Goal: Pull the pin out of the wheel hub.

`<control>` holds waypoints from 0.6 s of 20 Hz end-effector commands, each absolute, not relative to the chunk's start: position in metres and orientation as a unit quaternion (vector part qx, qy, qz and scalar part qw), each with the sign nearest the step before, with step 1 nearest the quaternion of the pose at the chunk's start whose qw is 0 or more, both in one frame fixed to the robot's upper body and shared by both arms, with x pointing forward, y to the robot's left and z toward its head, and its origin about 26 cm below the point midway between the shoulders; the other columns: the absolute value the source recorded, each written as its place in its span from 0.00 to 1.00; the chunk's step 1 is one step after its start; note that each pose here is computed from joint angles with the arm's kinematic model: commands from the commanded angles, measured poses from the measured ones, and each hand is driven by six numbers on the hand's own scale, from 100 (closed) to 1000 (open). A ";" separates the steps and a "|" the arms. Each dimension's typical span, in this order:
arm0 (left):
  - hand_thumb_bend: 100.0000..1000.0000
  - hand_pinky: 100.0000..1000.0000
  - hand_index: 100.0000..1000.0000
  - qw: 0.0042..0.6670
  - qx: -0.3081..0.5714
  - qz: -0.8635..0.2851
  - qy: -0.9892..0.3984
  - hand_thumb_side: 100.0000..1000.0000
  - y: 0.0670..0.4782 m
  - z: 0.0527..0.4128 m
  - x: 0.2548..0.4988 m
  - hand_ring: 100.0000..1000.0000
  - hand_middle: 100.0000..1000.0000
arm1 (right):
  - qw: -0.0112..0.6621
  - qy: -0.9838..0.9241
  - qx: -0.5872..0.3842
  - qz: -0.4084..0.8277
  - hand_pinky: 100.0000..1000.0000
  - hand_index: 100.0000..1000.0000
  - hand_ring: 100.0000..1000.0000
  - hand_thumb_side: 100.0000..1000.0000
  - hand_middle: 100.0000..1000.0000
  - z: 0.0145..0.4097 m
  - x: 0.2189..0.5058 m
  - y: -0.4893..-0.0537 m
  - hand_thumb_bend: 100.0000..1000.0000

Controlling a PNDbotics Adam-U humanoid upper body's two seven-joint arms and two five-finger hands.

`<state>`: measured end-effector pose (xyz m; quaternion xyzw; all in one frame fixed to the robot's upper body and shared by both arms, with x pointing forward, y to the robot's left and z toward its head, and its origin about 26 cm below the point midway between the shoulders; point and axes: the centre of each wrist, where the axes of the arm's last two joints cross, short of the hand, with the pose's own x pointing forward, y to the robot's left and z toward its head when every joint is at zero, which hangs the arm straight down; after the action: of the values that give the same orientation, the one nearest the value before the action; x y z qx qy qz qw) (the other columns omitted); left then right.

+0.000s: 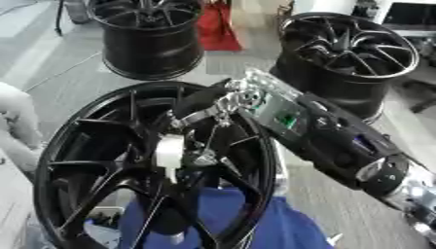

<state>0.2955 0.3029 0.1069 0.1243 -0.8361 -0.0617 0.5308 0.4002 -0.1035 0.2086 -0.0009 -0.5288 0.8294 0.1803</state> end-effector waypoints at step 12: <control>0.03 0.57 0.84 0.516 0.126 -0.069 -0.844 0.59 0.303 0.117 0.297 0.61 0.62 | 0.131 -0.547 -0.007 0.827 0.56 0.50 0.49 0.00 0.45 0.248 0.392 -0.096 0.00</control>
<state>0.2959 0.3026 0.1075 0.1235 -0.8368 -0.0614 0.5299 0.3951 -0.0976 0.2302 -0.0041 -0.5450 0.8225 0.1627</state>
